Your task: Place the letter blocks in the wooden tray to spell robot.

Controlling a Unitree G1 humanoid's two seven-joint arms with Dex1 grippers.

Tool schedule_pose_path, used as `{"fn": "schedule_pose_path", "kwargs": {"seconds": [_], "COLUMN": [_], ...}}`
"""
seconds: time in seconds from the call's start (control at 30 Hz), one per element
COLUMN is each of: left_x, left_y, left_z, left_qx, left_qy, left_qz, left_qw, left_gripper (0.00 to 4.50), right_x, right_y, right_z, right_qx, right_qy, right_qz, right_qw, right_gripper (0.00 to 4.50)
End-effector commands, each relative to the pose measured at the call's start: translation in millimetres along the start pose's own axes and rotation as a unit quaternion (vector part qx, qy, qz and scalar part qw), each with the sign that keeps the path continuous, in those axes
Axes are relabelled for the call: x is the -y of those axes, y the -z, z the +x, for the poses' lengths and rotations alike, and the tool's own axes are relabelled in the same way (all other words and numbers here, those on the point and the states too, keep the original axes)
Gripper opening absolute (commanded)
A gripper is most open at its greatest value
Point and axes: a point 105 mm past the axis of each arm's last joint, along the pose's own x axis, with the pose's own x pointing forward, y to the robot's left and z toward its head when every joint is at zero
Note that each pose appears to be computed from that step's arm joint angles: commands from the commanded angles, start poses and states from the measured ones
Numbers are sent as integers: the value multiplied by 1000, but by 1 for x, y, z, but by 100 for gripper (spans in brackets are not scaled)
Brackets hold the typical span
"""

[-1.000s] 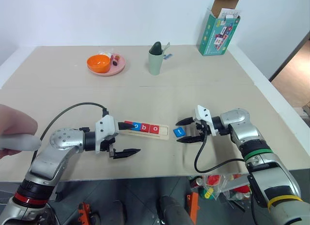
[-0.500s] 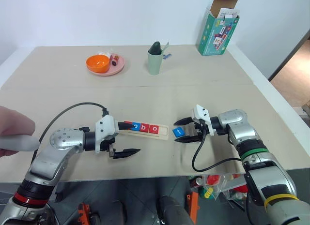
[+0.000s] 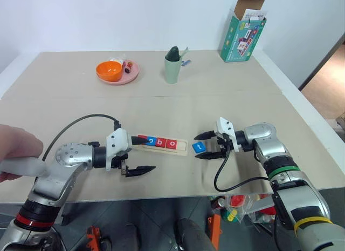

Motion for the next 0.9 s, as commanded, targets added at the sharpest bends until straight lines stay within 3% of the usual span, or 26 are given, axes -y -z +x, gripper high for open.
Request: {"fn": "schedule_pose_path", "kwargs": {"seconds": [0.03, 0.63, 0.9], "left_x": [-3, -4, 2], "left_y": [-9, -10, -14], "left_z": [0, 4, 4], "left_qx": [11, 20, 45], "left_qy": [-1, -1, 12], "left_qz": [22, 22, 13], "left_qw": [1000, 1000, 999], "left_gripper": [450, 450, 450], "right_x": [2, -2, 5], "right_y": [-9, -9, -40], "right_z": [-7, -3, -17], "right_qx": [19, 13, 39], "right_qy": [7, 19, 86], "right_qz": [-5, -7, -5], "right_qw": [1000, 1000, 996], "right_gripper": [360, 360, 360]}}
